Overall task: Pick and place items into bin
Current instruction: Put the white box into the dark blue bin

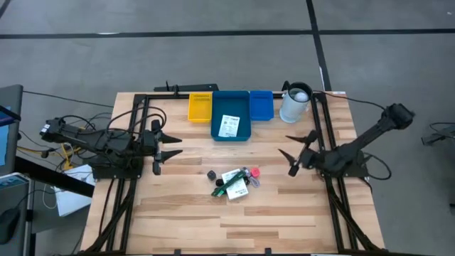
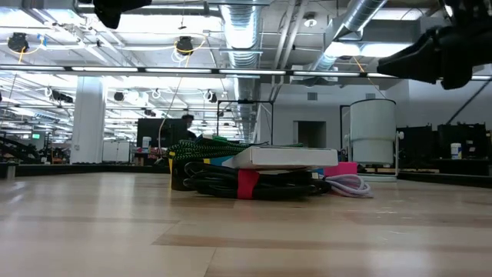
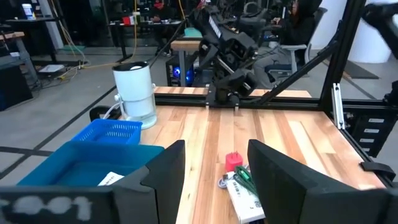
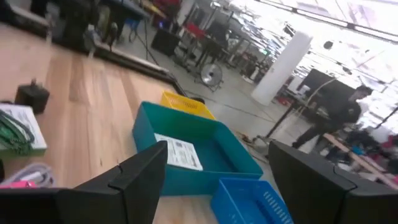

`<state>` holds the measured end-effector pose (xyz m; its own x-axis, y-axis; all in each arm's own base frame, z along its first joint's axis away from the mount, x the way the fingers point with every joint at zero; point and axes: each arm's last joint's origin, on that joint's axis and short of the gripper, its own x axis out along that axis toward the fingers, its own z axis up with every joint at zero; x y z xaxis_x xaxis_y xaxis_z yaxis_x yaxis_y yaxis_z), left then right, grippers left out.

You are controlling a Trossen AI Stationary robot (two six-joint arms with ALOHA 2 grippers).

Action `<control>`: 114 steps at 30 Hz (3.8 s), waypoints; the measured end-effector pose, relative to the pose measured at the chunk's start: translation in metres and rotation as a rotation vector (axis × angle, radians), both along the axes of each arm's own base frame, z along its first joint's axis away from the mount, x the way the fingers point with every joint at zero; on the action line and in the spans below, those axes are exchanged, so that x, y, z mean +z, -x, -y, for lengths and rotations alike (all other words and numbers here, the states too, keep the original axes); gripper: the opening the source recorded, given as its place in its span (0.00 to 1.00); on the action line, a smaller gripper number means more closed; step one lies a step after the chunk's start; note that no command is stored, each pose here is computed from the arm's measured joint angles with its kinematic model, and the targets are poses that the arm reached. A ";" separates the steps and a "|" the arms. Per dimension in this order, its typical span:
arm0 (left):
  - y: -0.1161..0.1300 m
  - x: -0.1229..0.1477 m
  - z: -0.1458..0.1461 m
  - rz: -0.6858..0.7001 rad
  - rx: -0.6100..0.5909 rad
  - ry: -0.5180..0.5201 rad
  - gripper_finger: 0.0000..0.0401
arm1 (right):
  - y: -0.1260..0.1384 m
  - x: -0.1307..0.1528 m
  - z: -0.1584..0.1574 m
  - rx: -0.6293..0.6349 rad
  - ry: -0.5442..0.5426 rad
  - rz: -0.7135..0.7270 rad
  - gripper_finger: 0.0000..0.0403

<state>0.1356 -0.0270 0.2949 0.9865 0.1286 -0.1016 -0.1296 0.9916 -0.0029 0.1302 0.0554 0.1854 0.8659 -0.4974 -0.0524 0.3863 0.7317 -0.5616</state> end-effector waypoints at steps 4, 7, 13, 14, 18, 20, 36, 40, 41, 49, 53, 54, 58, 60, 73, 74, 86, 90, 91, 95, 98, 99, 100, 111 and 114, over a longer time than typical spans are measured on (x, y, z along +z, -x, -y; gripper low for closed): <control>0.000 -0.002 0.000 -0.015 0.001 0.007 0.41 | -0.013 0.004 -0.017 -0.024 0.101 -0.088 0.68; 0.000 -0.003 0.000 -0.023 0.002 0.016 0.41 | -0.022 0.004 -0.029 -0.061 0.181 -0.145 0.68; 0.001 -0.004 0.000 -0.038 -0.014 0.018 0.41 | -0.037 -0.002 -0.052 -0.102 0.235 -0.186 0.68; 0.000 -0.004 0.000 -0.039 -0.014 0.018 0.41 | -0.039 -0.003 -0.055 -0.095 0.241 -0.193 0.68; 0.001 -0.004 0.000 -0.037 -0.013 0.033 0.41 | -0.049 -0.010 -0.072 -0.067 0.285 -0.233 0.68; 0.000 -0.004 0.000 -0.037 -0.013 0.037 0.41 | -0.054 -0.015 -0.079 -0.056 0.310 -0.256 0.68; 0.001 -0.007 0.000 -0.064 -0.006 0.077 0.41 | -0.084 -0.063 -0.138 0.026 0.484 -0.391 0.68; 0.001 -0.009 0.000 -0.084 -0.002 0.090 0.41 | -0.092 -0.065 -0.153 0.041 0.483 -0.383 0.68; 0.001 -0.010 0.000 -0.087 -0.001 0.094 0.41 | -0.093 -0.065 -0.157 0.043 0.481 -0.380 0.68; 0.002 -0.010 0.000 -0.089 0.001 0.104 0.41 | -0.095 -0.070 -0.170 0.059 0.415 -0.340 0.68; 0.002 -0.010 0.000 -0.089 0.001 0.105 0.41 | -0.094 -0.072 -0.171 0.083 0.387 -0.339 0.68; 0.002 -0.010 0.000 -0.089 0.001 0.105 0.41 | -0.093 -0.073 -0.171 0.093 0.385 -0.349 0.68; 0.002 -0.010 0.000 -0.089 0.001 0.106 0.41 | -0.090 -0.083 -0.166 0.153 0.304 -0.410 0.68; 0.002 -0.010 0.000 -0.089 0.002 0.113 0.41 | -0.089 -0.086 -0.165 0.179 0.256 -0.434 0.68; 0.002 -0.010 0.000 -0.087 0.005 0.129 0.41 | -0.107 -0.083 -0.160 0.272 0.222 -0.616 0.68; 0.002 -0.010 0.000 -0.087 0.005 0.129 0.41 | -0.108 -0.082 -0.160 0.276 0.237 -0.623 0.68; 0.002 -0.011 0.000 -0.097 0.006 0.127 0.41 | -0.120 -0.082 -0.148 0.297 0.283 -0.685 0.68; 0.002 -0.011 0.000 -0.097 0.006 0.126 0.41 | -0.124 -0.082 -0.144 0.278 0.278 -0.686 0.68; 0.002 -0.011 0.000 -0.097 0.006 0.127 0.41 | -0.125 -0.082 -0.143 0.275 0.278 -0.687 0.68; 0.002 -0.012 0.000 -0.103 0.006 0.125 0.41 | -0.127 -0.082 -0.140 0.263 0.274 -0.686 0.68; 0.002 -0.012 0.000 -0.103 0.006 0.125 0.41 | -0.128 -0.081 -0.140 0.262 0.278 -0.683 0.68; 0.002 -0.012 0.000 -0.103 0.006 0.125 0.41 | -0.128 -0.081 -0.140 0.263 0.278 -0.683 0.68; 0.002 -0.012 0.000 -0.103 0.006 0.125 0.41 | -0.128 -0.081 -0.140 0.263 0.277 -0.681 0.68; 0.002 -0.012 0.000 -0.103 0.006 0.125 0.41 | -0.128 -0.081 -0.140 0.264 0.279 -0.683 0.67; 0.002 -0.012 0.000 -0.103 0.007 0.125 0.41 | -0.128 -0.081 -0.140 0.263 0.279 -0.683 0.61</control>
<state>0.1337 -0.0270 0.2831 0.9691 0.1151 -0.2181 -0.1421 0.9835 -0.1121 0.2580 0.1952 0.1040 0.7782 -0.3532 -0.5193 -0.2777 0.5480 -0.7890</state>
